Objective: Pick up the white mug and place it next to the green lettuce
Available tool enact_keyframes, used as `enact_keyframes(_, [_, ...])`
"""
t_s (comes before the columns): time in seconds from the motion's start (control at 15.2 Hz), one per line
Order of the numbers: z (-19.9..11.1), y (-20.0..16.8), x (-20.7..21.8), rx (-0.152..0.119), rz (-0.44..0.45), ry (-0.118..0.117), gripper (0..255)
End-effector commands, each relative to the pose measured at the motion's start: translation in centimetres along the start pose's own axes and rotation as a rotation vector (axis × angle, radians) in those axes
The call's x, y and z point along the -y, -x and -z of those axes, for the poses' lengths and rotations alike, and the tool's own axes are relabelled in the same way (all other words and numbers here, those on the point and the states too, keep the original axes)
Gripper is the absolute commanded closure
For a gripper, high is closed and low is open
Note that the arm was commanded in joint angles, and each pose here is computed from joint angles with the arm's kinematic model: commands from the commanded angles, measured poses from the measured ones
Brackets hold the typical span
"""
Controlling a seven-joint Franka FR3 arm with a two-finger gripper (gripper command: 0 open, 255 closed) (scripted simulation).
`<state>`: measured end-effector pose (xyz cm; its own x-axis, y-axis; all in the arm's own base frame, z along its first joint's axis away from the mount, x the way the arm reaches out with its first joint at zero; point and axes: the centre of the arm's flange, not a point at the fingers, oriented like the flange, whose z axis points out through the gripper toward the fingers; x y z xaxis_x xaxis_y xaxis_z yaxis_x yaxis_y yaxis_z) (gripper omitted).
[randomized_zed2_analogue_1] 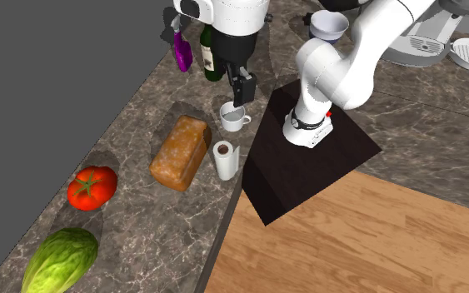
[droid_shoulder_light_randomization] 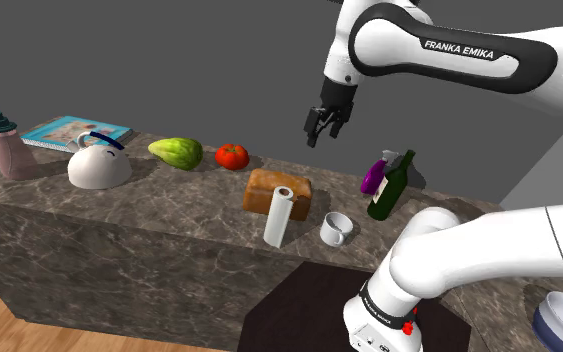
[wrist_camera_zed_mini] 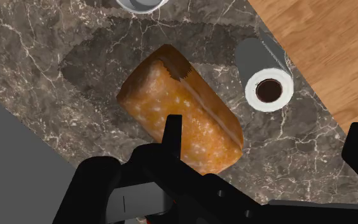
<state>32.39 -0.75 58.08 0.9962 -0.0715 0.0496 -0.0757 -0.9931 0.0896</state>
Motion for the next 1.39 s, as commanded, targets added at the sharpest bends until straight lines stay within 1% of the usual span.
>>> enact_keyframes(0.0, [0.0, 0.0, 0.0, 0.0, 0.0, 0.0, 0])
enact_keyframes(1.32, [-22.1, 7.4, -14.2, -0.028, -0.073, -0.093, 0])
